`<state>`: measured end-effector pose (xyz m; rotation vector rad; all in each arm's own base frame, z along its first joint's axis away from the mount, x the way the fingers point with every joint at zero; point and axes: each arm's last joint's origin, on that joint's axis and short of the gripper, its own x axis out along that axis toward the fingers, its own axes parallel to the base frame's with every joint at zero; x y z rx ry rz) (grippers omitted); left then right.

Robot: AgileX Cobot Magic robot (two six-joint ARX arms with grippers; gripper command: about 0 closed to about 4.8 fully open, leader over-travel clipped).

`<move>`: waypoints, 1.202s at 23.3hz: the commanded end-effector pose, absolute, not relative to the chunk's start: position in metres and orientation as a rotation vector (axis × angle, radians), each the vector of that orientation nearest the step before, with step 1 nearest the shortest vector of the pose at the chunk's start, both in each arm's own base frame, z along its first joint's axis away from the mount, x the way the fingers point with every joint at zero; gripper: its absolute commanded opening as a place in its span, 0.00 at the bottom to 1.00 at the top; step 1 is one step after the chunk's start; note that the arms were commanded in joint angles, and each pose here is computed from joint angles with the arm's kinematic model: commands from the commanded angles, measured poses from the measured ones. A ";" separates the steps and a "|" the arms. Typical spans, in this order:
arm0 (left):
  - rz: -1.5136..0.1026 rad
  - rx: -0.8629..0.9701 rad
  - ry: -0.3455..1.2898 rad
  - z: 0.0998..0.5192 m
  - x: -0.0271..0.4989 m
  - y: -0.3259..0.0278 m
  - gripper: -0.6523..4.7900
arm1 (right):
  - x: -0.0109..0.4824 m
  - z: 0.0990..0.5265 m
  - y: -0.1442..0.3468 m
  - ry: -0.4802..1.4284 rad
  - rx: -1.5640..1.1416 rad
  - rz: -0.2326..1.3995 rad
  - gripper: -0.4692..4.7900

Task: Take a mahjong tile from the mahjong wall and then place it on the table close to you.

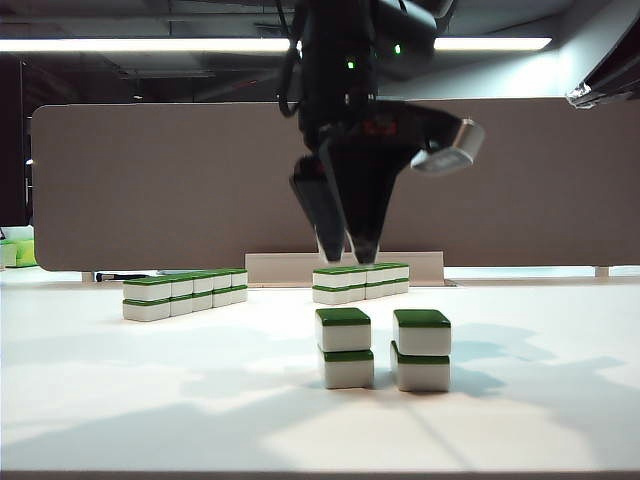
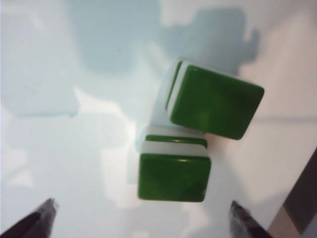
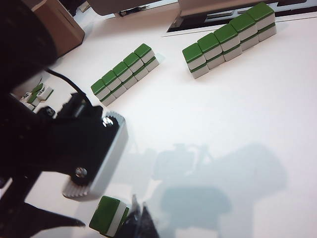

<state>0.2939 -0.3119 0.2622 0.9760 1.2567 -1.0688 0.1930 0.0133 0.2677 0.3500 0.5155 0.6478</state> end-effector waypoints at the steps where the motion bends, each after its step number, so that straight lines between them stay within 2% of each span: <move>1: -0.984 1.001 1.214 0.281 0.292 -0.304 0.74 | 0.193 0.271 0.014 0.495 0.340 0.654 0.09; 3: -0.949 1.003 1.185 0.293 0.292 -0.296 0.58 | 0.193 0.271 0.014 0.495 0.340 0.654 0.09; 7: -0.883 0.900 1.143 0.324 0.294 -0.271 0.32 | 0.193 0.271 0.014 0.495 0.340 0.654 0.09; 11: -0.780 0.775 1.113 0.352 0.298 -0.237 0.25 | 0.193 0.271 0.014 0.496 0.340 0.654 0.09; 13: -0.713 0.698 1.102 0.366 0.300 -0.218 0.16 | 0.193 0.271 0.014 0.495 0.340 0.654 0.09; 16: -0.636 0.597 1.070 0.388 0.300 -0.187 0.15 | 0.193 0.271 0.014 0.495 0.340 0.654 0.09; 22: -0.540 0.505 0.981 0.425 0.287 -0.138 0.15 | 0.193 0.271 0.014 0.495 0.340 0.654 0.09; 28: -0.449 0.498 0.918 0.445 0.271 -0.118 0.15 | 0.193 0.271 0.014 0.495 0.340 0.654 0.09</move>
